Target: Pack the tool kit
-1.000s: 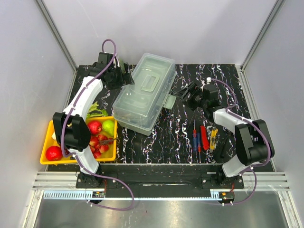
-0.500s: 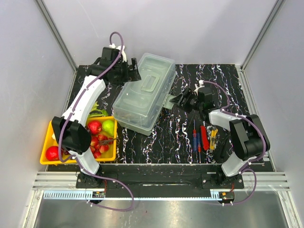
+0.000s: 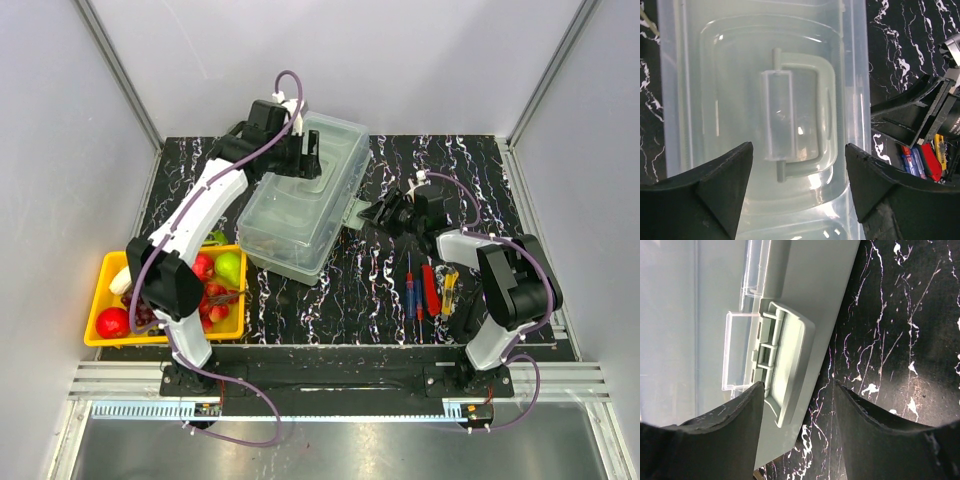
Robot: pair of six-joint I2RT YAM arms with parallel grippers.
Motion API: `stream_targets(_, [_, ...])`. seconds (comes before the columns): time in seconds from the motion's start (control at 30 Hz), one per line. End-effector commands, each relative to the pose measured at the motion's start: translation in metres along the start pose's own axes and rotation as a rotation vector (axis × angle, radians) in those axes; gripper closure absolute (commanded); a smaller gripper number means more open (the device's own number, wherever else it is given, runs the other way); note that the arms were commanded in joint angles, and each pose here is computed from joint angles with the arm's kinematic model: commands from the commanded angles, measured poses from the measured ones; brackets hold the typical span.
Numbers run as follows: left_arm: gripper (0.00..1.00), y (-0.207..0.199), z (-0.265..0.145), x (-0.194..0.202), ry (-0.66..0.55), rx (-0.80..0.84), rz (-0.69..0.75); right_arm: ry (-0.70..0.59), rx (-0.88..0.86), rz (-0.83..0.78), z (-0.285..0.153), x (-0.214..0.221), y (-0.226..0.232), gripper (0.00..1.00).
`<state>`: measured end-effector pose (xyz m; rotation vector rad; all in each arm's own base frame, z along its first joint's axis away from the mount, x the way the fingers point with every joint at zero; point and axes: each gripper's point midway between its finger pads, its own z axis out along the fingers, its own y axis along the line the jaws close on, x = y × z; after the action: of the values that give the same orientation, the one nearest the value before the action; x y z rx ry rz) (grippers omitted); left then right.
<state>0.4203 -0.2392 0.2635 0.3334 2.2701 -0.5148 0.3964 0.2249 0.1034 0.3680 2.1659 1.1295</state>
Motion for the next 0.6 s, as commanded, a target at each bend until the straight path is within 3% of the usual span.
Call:
stream_targets(0.0, [0.24, -0.023, -0.001, -0.029, -0.088, 0.047, 0.049, -0.045, -0.066, -0.025, -0.002, -0.011, 0.021, 0.38])
stream_targets(0.27, [0.34, -0.046, 0.019, -0.025, -0.054, 0.116, 0.015, -0.118, 0.013, -0.067, -0.028, -0.030, 0.033, 0.35])
stream_targets(0.43, [0.37, -0.039, 0.039, -0.007, 0.048, 0.067, -0.101, -0.141, 0.006, -0.068, -0.045, -0.033, 0.045, 0.32])
stream_targets(0.57, [0.37, -0.047, 0.047, 0.002, 0.106, 0.134, -0.165, -0.148, -0.001, -0.060, -0.052, -0.032, 0.049, 0.32])
